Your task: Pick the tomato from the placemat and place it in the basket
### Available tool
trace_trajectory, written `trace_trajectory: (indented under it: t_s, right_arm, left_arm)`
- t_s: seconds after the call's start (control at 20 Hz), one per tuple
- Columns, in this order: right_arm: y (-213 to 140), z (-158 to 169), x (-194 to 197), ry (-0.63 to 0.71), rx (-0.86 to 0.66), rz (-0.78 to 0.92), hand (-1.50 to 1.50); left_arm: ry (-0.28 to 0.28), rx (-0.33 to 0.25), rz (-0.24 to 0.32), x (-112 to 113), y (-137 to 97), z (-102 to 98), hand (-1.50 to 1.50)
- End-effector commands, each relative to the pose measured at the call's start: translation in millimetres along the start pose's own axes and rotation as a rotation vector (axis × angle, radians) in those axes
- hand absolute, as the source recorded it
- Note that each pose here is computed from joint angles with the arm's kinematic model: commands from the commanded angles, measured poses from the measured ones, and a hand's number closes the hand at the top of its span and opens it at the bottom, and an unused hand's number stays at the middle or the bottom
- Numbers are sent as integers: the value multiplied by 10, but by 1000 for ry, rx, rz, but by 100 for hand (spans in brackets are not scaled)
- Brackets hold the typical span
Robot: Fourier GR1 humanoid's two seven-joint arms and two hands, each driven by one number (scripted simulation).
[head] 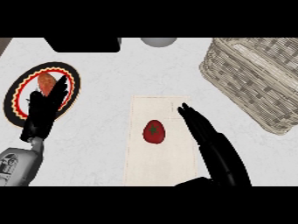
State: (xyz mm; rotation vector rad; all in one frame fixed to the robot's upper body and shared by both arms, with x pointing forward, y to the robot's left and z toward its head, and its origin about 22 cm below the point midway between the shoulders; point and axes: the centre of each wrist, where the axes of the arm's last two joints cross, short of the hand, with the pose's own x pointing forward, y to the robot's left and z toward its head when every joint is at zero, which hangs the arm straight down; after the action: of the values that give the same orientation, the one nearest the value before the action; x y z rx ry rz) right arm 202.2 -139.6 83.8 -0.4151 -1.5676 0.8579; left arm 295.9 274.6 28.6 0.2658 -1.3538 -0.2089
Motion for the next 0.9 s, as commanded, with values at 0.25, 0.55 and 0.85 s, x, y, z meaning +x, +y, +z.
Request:
trace_trajectory:
  t_s: [0.25, 0.55, 0.85]
  right_arm:
    - [151, -202, -281, 4, 8, 8, -150]
    - [440, -507, -180, -9, 9, 1, -150]
    - [637, -637, -326, 5, 17, 17, -150]
  left_arm:
    - [-4, -2, 7, -23, -243, -76, 0]
    - [12, 2, 4, -159, -200, 13, 0]
    - [-2, -1, 11, 59, 7, 159, 0]
